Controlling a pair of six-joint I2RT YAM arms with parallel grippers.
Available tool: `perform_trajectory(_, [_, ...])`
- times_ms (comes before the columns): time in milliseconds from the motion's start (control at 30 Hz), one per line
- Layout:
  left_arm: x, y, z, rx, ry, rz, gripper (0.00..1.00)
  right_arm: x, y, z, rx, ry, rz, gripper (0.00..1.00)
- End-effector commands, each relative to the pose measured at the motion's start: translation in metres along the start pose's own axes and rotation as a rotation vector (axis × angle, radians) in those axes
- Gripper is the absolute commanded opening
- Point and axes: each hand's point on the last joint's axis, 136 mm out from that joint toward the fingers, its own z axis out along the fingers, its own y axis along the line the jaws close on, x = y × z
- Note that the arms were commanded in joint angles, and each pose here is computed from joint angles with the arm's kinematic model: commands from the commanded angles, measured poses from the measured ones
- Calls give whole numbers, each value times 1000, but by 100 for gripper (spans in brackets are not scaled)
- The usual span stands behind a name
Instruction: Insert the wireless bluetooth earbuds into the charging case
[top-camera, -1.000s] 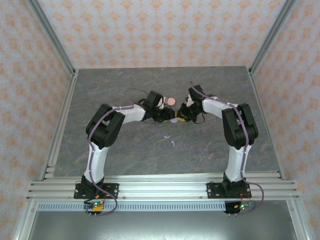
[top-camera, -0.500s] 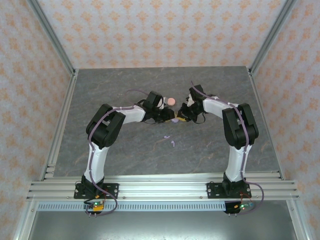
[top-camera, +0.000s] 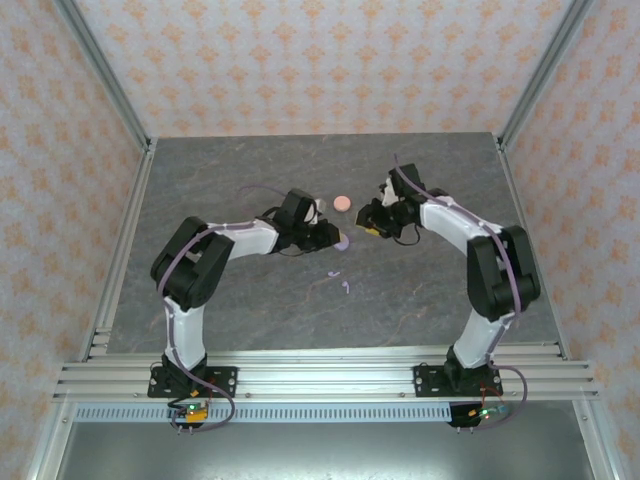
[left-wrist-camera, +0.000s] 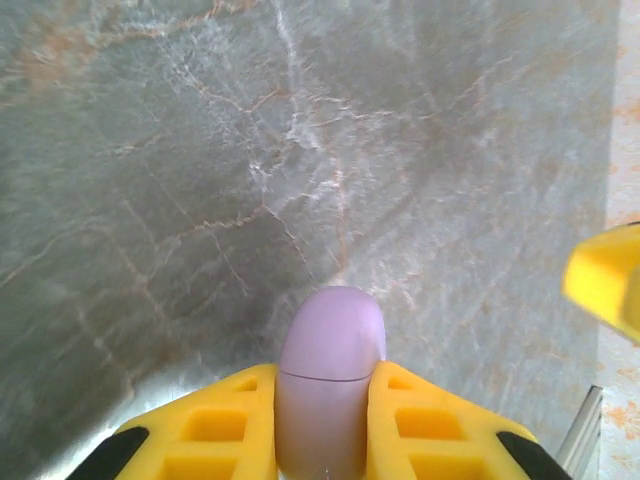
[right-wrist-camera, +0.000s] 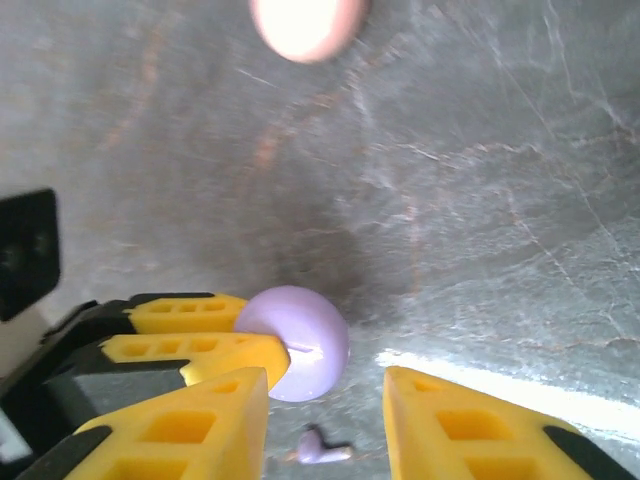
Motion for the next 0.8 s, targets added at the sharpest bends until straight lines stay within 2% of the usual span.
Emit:
perform_trajectory(0, [-32, -42, -42, 114, -167, 108, 17, -11, 32, -33, -123, -96, -80, 39])
perform_trajectory(167, [-36, -72, -82, 216, -254, 194, 16, -5, 75, -70, -290, -146, -185, 48])
perform_trajectory(267, [-38, -92, -105, 281, -306, 249, 12, -1, 94, -89, -363, -171, -242, 53])
perform_trajectory(400, [-37, -114, -132, 345, -353, 314, 13, 6, 118, -107, -469, -163, -311, 59])
perform_trajectory(767, [-31, -156, -182, 466, -430, 398, 15, 23, 149, -130, -606, -138, -444, 63])
